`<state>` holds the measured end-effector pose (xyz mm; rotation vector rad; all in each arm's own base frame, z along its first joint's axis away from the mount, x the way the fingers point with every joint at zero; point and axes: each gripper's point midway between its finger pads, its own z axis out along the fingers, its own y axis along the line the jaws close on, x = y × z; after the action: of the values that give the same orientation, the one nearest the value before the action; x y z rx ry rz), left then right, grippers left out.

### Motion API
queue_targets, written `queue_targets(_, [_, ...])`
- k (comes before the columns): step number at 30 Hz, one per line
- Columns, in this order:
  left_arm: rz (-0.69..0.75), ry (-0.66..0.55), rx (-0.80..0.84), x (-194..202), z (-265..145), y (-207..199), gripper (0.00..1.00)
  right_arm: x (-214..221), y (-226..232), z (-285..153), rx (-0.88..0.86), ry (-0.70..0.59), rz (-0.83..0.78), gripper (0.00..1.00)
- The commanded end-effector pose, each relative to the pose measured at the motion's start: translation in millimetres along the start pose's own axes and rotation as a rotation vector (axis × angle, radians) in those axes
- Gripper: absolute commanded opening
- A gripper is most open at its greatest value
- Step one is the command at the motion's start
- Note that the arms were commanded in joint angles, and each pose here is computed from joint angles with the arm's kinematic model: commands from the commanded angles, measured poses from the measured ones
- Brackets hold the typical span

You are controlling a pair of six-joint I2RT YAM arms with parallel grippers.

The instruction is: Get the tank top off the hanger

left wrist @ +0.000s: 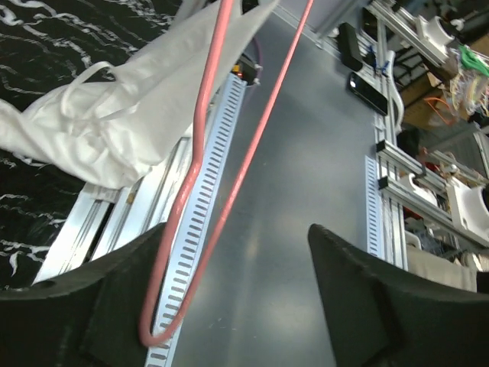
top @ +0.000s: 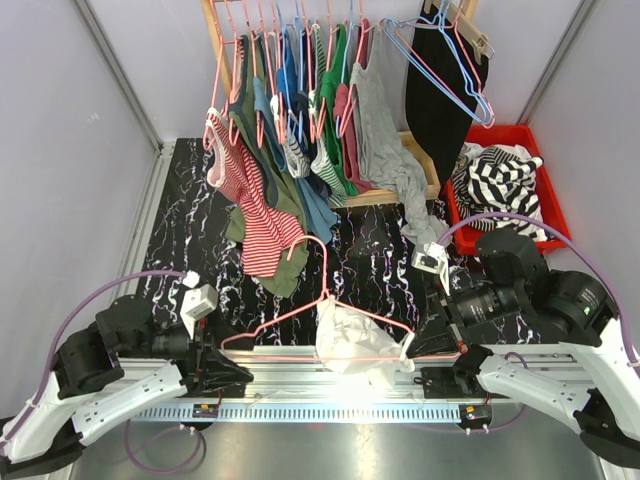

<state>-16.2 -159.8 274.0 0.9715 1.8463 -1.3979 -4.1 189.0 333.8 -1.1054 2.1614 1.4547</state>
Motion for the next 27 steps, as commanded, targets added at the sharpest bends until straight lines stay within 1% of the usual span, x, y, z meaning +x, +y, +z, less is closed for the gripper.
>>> queue_targets(1, [0.059, -0.001, 0.180, -3, -3, -31, 0.63, -9, 4, -2, 0.001, -0.025, -0.055, 0.00])
queue_targets(4, [0.067, 0.000, 0.206, -2, -5, -35, 0.50, -11, 0, -2, 0.024, -0.027, -0.047, 0.00])
queue_targets(5, [0.068, 0.007, 0.204, -2, -4, -35, 0.35, -11, 0, -1, 0.024, -0.027, -0.048, 0.00])
queue_targets(7, [0.062, 0.021, 0.185, 1, -3, -31, 0.14, -13, -2, -2, 0.037, -0.032, -0.052, 0.00])
queue_targets(8, [0.064, 0.022, 0.175, 2, -4, -29, 0.00, -13, -3, -2, 0.040, -0.031, -0.050, 0.00])
queue_targets(12, [0.066, 0.019, 0.148, 3, -6, -25, 0.00, -17, -12, -2, 0.097, -0.043, -0.044, 0.00])
queue_targets(13, [0.062, 0.018, 0.138, 4, -6, -24, 0.00, -19, -21, -3, 0.149, -0.054, -0.034, 0.04])
queue_targets(14, [0.059, 0.016, 0.126, 4, -6, -22, 0.00, -21, -27, -4, 0.185, -0.063, -0.027, 0.15])
queue_targets(16, [0.050, 0.008, 0.081, 3, -6, -15, 0.00, -25, -39, -6, 0.259, -0.083, -0.015, 0.24])
queue_targets(17, [0.037, 0.007, 0.060, 3, -6, -12, 0.00, -27, -45, -8, 0.298, -0.093, -0.007, 0.37])
queue_targets(18, [0.020, 0.003, 0.001, 2, -6, -2, 0.00, -34, -63, -15, 0.416, -0.137, 0.018, 0.68])
queue_targets(20, [-0.014, 0.015, -0.059, 3, -3, 8, 0.00, -41, -87, -26, 0.571, -0.181, 0.068, 0.90])
queue_targets(21, [-0.036, 0.017, -0.123, 3, -3, 19, 0.00, -48, -108, -42, 0.727, -0.248, 0.113, 0.97])
queue_targets(22, [-0.054, 0.023, -0.161, 4, -3, 26, 0.00, -50, -119, -50, 0.805, -0.275, 0.137, 1.00])
queue_targets(23, [-0.079, 0.044, -0.195, 5, 0, 32, 0.00, -50, -129, -58, 0.882, -0.288, 0.167, 1.00])
queue_targets(24, [-0.096, 0.056, -0.238, 7, 1, 40, 0.00, -53, -142, -72, 0.992, -0.339, 0.206, 1.00])
queue_targets(26, [-0.136, 0.084, -0.291, 8, 6, 50, 0.00, -53, -153, -76, 1.054, -0.367, 0.248, 1.00])
queue_targets(27, [-0.143, 0.098, -0.309, 9, 7, 52, 0.00, -47, -161, -70, 1.063, -0.345, 0.262, 1.00])
